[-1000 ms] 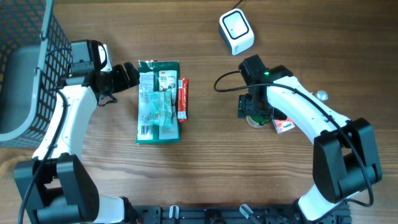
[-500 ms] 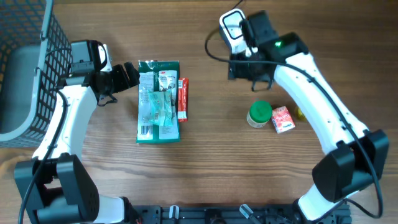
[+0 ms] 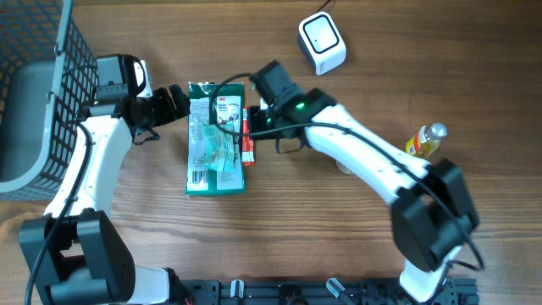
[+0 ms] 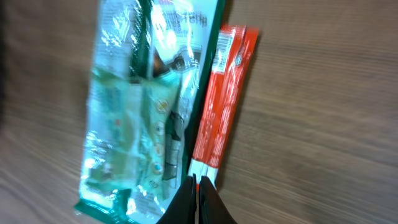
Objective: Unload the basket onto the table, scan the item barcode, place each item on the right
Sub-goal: 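Release the jar and swing the right gripper left over the red stick, then lower the open right gripper onto the end of the red stick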
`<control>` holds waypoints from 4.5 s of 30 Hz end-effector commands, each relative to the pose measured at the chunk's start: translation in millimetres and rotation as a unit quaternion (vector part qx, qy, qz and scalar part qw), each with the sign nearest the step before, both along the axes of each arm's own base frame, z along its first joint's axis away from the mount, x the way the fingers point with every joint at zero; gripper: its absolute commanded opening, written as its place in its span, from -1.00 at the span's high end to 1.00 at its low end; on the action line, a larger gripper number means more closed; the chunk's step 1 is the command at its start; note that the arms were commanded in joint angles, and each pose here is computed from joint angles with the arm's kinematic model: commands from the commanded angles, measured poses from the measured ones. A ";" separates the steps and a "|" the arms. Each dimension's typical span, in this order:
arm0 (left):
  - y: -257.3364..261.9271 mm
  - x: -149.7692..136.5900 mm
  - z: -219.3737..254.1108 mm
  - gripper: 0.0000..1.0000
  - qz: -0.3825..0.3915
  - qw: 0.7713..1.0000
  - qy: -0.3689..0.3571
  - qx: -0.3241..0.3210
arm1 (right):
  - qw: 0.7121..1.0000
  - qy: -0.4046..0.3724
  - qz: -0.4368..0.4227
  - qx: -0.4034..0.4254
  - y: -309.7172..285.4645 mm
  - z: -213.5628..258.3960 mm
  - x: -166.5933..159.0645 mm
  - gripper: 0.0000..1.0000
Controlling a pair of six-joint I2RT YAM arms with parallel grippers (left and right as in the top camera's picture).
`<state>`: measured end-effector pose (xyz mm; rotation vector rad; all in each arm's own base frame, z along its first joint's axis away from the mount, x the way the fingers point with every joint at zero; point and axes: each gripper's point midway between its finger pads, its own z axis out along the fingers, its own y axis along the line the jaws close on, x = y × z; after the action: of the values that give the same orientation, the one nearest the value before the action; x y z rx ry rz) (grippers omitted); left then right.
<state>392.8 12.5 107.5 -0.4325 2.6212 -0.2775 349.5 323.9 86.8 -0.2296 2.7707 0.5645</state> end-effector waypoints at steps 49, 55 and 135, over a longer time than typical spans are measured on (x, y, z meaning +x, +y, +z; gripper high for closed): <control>5.0 4.1 9.1 -1.00 0.002 1.000 -0.014 0.007 | 0.994 0.089 0.064 0.026 43.8 -60.5 -40.1 0.91; 5.0 4.1 9.1 -1.00 0.002 1.000 -0.014 0.007 | 0.998 0.039 0.028 -0.028 38.1 -73.8 -26.6 0.91; 5.1 4.1 9.1 -1.00 0.002 1.000 -0.014 0.007 | 0.996 0.046 -0.013 -0.073 -19.6 -72.0 -2.3 0.90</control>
<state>392.8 12.5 107.5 -0.4325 2.6212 -0.2775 347.7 308.2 24.1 -0.2406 2.8901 0.4091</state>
